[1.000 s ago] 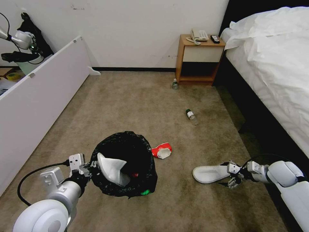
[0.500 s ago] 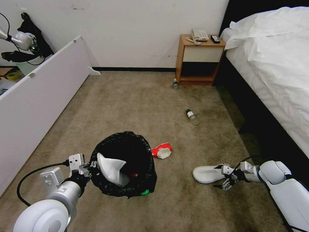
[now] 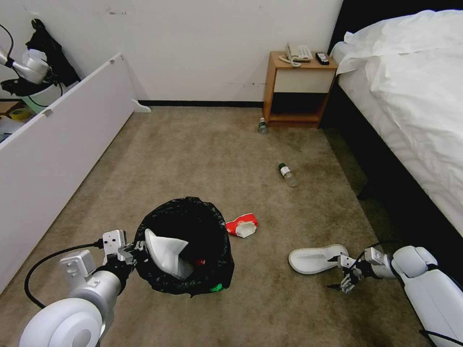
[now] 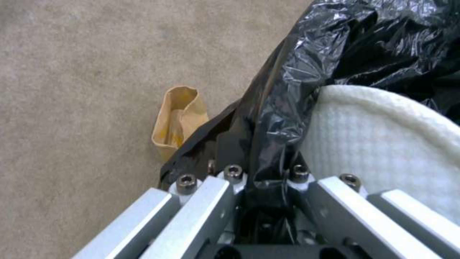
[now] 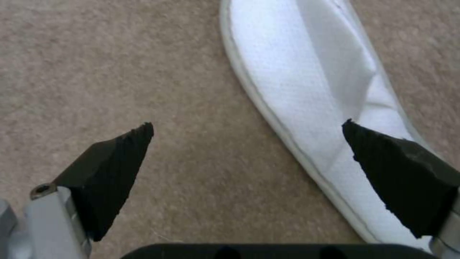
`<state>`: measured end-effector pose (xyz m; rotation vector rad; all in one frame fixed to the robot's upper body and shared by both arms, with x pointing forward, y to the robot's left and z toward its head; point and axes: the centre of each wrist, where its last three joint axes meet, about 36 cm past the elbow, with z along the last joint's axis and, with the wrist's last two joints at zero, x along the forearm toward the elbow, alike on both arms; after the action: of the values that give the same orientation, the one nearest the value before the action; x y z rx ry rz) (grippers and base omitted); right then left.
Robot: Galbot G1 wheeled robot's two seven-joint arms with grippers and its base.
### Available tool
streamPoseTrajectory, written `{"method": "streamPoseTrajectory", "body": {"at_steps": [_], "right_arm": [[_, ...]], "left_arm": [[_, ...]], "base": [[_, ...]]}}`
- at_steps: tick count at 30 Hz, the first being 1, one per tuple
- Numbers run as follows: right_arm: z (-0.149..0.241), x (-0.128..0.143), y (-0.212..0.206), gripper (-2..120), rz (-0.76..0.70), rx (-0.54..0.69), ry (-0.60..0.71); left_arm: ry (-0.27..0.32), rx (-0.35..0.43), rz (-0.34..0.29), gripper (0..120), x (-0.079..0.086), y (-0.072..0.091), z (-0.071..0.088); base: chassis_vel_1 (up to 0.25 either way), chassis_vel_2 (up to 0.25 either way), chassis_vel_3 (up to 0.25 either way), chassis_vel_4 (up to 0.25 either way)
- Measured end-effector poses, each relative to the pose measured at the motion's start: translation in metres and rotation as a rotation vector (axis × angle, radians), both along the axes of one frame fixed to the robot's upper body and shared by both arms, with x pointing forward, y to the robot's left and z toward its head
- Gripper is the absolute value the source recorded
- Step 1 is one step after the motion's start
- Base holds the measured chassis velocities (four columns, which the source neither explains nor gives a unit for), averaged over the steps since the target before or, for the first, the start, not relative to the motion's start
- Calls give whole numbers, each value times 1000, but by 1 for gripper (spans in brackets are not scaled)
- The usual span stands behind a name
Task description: Pick up the trash bin, then pick up the garbage from the floor and place it into the trash bin.
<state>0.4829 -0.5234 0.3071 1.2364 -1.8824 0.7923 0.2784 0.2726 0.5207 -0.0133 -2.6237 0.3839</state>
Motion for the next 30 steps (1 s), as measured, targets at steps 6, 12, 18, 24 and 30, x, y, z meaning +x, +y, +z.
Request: {"method": "streamPoseTrajectory", "body": {"at_steps": [6, 12, 18, 24, 30], "right_arm": [[4, 0, -10, 100, -12, -6, -13], [12, 2, -19, 100, -26, -11, -27], [15, 11, -22, 100, -54, -18, -55], [14, 23, -18, 100, -65, -31, -76], [14, 33, -12, 100, -86, -21, -108]], "left_arm": [[1, 2, 0, 1, 0, 0, -1], [4, 2, -1, 1, 1, 0, -2], [6, 0, -3, 1, 1, -1, -3], [6, 3, -2, 1, 1, 0, -3], [6, 4, -3, 1, 2, 1, -3]], "base": [[0, 0, 0, 0], [0, 0, 0, 0], [0, 0, 0, 0], [0, 0, 0, 0], [0, 0, 0, 0]]}}
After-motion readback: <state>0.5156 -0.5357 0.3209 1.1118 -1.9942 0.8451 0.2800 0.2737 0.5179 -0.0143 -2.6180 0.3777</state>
